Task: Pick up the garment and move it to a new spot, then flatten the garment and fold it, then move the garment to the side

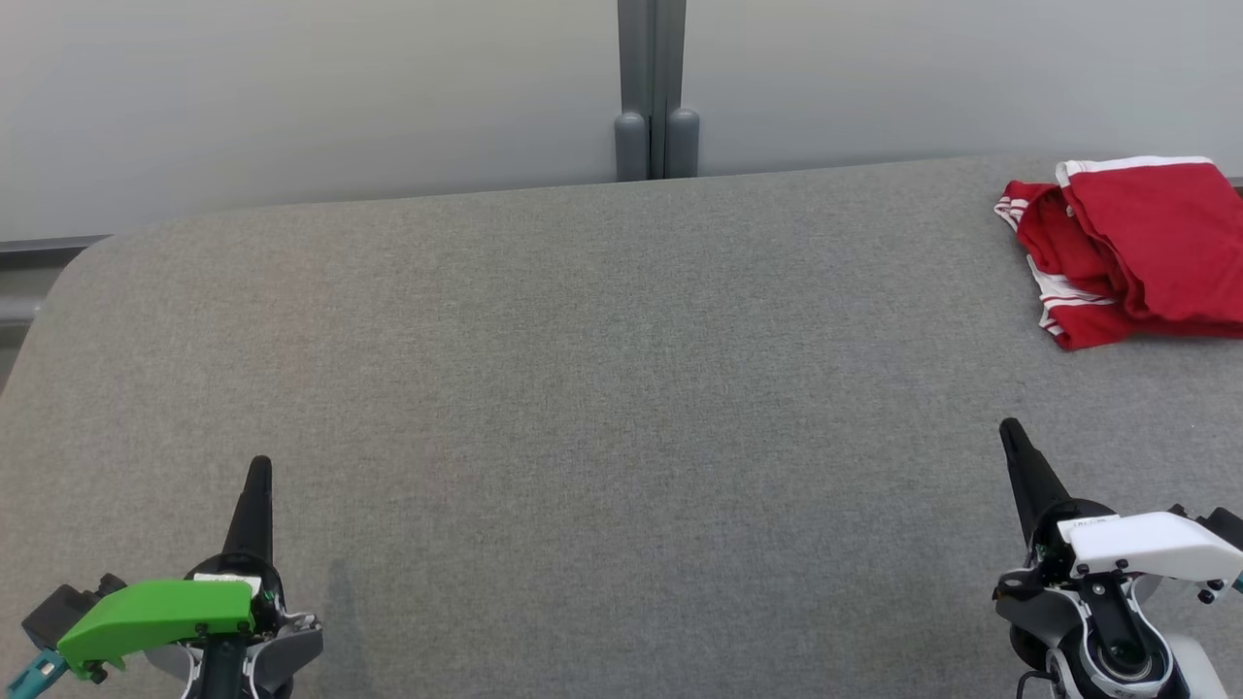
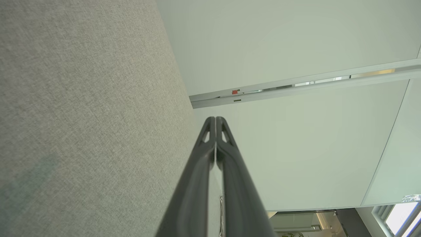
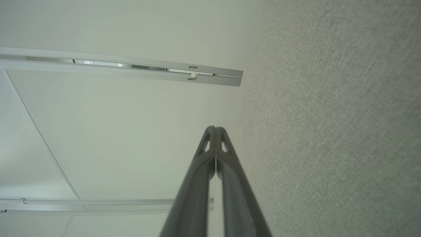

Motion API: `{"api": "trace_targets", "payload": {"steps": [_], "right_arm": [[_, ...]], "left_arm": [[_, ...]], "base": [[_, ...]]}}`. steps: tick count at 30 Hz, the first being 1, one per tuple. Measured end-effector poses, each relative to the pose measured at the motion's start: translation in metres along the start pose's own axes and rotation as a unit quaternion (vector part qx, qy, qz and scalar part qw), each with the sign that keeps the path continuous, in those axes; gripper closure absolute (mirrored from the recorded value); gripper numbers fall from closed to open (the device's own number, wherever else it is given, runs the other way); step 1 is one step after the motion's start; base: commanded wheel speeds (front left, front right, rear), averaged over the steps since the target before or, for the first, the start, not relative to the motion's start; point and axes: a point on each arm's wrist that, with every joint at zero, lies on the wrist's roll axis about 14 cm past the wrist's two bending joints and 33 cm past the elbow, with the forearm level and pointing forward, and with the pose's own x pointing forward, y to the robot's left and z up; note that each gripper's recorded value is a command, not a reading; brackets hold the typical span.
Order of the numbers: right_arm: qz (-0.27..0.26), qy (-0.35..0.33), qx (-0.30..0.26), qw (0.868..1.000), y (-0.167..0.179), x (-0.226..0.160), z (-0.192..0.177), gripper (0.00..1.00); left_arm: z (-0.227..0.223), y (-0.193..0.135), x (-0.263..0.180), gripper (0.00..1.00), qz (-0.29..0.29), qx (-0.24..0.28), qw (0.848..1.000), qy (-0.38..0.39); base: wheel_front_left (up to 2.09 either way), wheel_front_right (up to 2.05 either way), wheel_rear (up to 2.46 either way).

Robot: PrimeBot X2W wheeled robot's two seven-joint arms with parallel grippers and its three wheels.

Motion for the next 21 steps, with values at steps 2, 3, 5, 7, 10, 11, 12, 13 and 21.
{"api": "trace_targets", "payload": {"steps": [2, 3, 5, 7, 10, 11, 12, 13, 21], "right_arm": [[0.001, 0.0, 0.007, 1.0, 0.0005, 0.0001, 0.0, 1.0], [0.002, 0.0, 0.011, 1.0, 0.001, 0.0003, 0.0002, 1.0], [0.003, 0.001, 0.018, 1.0, 0.0018, 0.0005, 0.0001, 1.0], [0.004, 0.001, 0.026, 1.0, 0.002, 0.0005, 0.0001, 1.0], [0.006, 0.001, 0.036, 0.999, 0.0028, 0.0006, 0.0001, 1.0], [0.006, 0.001, 0.04, 0.999, 0.0031, 0.0007, 0.0004, 1.0], [0.007, 0.001, 0.044, 0.999, 0.0035, 0.0008, 0.0005, 1.0], [0.007, 0.002, 0.046, 0.999, 0.0036, 0.0008, 0.0003, 1.0], [0.013, 0.003, 0.074, 0.997, 0.0066, 0.0016, 0.0004, 1.0]], "left_arm": [[0.0001, -0.0008, -0.0001, 1.0, -0.002, -0.006, 1.0, 0.001], [0.0002, -0.0011, -0.0002, 1.0, -0.003, -0.011, 1.0, 0.001], [0.0006, -0.0018, -0.0003, 1.0, -0.005, -0.019, 1.0, 0.001], [0.0008, -0.0023, -0.0004, 1.0, -0.006, -0.025, 1.0, 0.001], [0.001, -0.0037, -0.0004, 1.0, -0.009, -0.035, 0.999, 0.002], [0.0012, -0.0041, -0.0005, 1.0, -0.01, -0.039, 0.999, 0.002], [0.0015, -0.0046, -0.0005, 1.0, -0.012, -0.043, 0.999, 0.001], [0.0017, -0.0051, -0.0005, 1.0, -0.013, -0.047, 0.999, 0.001], [0.0025, -0.0091, -0.0004, 1.0, -0.022, -0.072, 0.997, 0.003]], "base": [[0.0, 0.0, 0.0], [0.0, 0.0, 0.0], [0.0, 0.0, 0.0], [0.0, 0.0, 0.0], [0.0, 0.0, 0.0], [0.0, 0.0, 0.0], [0.0, 0.0, 0.0], [0.0, 0.0, 0.0], [0.0, 0.0, 0.0]]}}
